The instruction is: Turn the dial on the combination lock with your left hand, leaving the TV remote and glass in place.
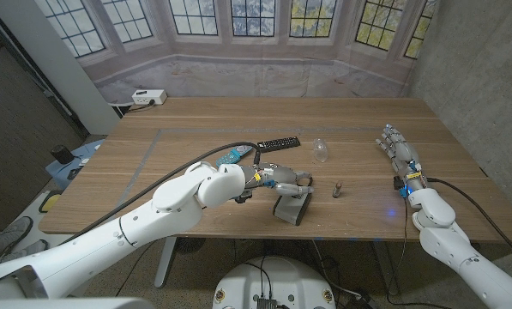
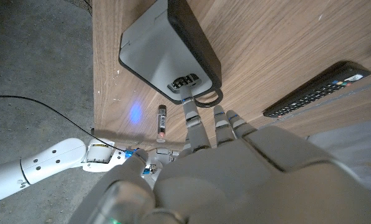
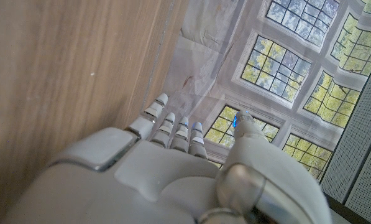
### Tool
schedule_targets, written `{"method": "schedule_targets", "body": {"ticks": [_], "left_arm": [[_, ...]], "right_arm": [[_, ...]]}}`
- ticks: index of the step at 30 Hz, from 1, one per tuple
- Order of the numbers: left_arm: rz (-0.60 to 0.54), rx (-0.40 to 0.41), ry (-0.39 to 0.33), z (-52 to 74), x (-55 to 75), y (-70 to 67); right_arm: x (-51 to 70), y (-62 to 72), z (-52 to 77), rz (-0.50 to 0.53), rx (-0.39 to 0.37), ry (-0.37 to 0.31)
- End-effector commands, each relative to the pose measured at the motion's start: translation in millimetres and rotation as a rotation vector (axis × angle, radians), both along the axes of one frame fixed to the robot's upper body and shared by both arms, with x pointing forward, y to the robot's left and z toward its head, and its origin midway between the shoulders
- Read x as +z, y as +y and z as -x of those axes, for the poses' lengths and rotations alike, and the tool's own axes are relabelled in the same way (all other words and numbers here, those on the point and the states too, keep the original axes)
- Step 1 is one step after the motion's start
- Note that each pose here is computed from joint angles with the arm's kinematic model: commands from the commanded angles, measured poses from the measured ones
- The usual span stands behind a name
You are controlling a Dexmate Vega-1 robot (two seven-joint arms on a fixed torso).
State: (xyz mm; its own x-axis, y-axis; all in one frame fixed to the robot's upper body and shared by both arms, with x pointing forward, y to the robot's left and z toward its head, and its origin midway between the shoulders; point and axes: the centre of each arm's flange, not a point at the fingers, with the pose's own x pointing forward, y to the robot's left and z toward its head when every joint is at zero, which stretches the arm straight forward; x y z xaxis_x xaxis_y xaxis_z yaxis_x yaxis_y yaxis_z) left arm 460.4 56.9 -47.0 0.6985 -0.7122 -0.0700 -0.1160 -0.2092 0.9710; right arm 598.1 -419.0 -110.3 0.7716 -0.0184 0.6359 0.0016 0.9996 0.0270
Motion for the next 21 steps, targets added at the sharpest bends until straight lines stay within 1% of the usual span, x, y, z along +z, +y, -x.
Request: {"method": "schedule_targets", "body": {"ticks": [1, 21], "left_arm": [[-0.013, -0.007, -0.002, -0.8, -1.3, -1.2], [-0.018, 0.003, -0.022, -3.9, 0.0, -1.5]], "right_arm": [[-4.4, -0.6, 2.4, -0.004, -0.003, 0.004], [-3.7, -0.7, -1.7, 0.0, 0.002, 0.011]]}}
